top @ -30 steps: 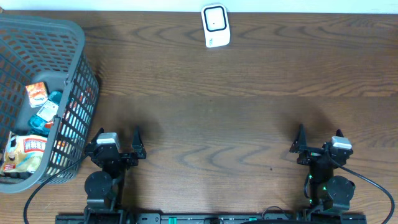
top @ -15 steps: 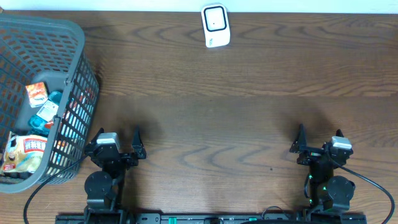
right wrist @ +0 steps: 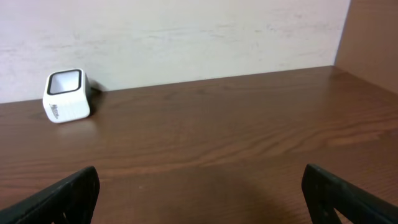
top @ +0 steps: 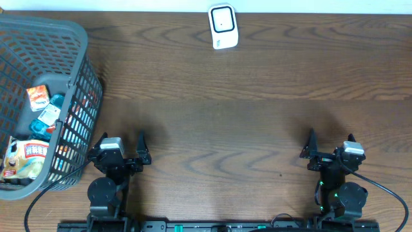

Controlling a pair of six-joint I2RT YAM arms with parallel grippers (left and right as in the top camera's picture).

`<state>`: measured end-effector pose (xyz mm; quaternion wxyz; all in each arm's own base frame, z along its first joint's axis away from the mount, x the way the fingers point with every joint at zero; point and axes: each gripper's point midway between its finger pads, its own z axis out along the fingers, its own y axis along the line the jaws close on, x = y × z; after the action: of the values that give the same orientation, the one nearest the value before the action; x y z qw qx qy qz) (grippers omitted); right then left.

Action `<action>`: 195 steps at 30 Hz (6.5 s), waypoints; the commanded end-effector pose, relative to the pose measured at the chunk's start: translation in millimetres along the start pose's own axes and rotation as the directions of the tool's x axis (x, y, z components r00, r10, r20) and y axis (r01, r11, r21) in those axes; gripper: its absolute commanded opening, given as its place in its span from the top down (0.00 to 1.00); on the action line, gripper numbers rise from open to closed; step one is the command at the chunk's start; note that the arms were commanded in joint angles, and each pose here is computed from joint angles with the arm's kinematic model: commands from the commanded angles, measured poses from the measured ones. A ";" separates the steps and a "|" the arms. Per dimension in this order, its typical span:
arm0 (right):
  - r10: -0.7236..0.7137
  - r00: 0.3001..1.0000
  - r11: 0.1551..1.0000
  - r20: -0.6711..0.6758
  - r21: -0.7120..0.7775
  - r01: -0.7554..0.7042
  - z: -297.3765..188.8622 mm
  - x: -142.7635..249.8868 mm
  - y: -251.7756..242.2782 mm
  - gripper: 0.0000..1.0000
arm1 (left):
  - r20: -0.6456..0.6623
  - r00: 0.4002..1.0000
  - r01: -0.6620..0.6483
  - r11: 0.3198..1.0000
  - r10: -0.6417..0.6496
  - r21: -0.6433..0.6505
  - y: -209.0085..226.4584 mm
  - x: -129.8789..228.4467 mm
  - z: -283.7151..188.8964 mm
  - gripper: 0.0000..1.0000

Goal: Scan the item barcode

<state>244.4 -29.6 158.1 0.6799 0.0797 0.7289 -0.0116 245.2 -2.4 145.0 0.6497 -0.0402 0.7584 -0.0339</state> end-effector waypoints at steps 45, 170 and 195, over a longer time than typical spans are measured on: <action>-0.016 1.000 1.000 0.000 0.003 0.016 0.2 1.6 -1.4 0.01 | -0.344 0.939 -0.033 0.999 0.020 -0.031 -11.3 -110.2 -11.4 0.02; -0.016 1.000 1.000 0.000 0.003 0.016 0.2 1.6 -1.4 0.01 | -0.221 0.877 0.231 0.778 -0.427 -0.584 136.9 -275.6 23.5 0.01; -0.016 1.000 1.000 0.000 0.003 0.016 0.2 1.6 -1.4 0.01 | -0.363 0.313 0.098 0.410 -0.877 -0.907 250.6 -7.2 11.5 0.02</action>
<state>244.5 -29.6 157.6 0.6797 0.0797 0.7290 -0.0116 261.0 251.2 140.9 0.0849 -0.5552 0.8262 0.0432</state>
